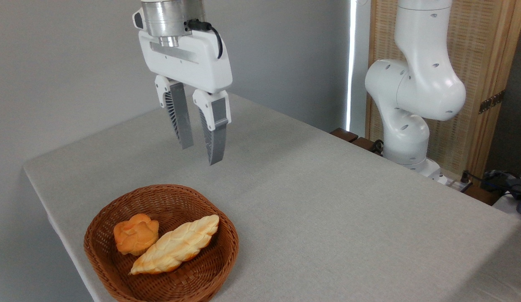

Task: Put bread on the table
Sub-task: 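Lower the open gripper toward the long leaf-shaped bread in the basket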

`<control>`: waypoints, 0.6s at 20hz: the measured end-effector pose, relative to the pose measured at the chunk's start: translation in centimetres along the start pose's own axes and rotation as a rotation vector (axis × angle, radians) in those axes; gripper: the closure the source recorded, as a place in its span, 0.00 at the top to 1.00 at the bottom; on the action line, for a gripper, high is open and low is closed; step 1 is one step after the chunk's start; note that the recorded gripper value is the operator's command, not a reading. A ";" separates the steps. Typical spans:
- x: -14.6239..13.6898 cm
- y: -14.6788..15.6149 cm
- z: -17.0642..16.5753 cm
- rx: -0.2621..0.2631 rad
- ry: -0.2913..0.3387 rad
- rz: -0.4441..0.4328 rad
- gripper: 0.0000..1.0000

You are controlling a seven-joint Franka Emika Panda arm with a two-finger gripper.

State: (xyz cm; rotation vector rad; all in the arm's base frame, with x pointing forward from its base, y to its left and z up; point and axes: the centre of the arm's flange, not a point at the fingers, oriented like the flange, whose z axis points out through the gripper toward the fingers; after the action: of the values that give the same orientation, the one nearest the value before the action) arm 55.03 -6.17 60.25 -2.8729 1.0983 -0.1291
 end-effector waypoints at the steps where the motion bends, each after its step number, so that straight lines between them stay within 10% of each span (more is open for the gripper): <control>1: 0.2 -0.1 0.2 0.011 0.016 0.000 1.00; 12: 0.9 -0.2 6.3 0.073 0.109 0.009 1.00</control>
State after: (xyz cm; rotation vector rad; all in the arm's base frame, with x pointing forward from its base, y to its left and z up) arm 56.44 -6.47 54.05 -2.8260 1.0992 -0.3216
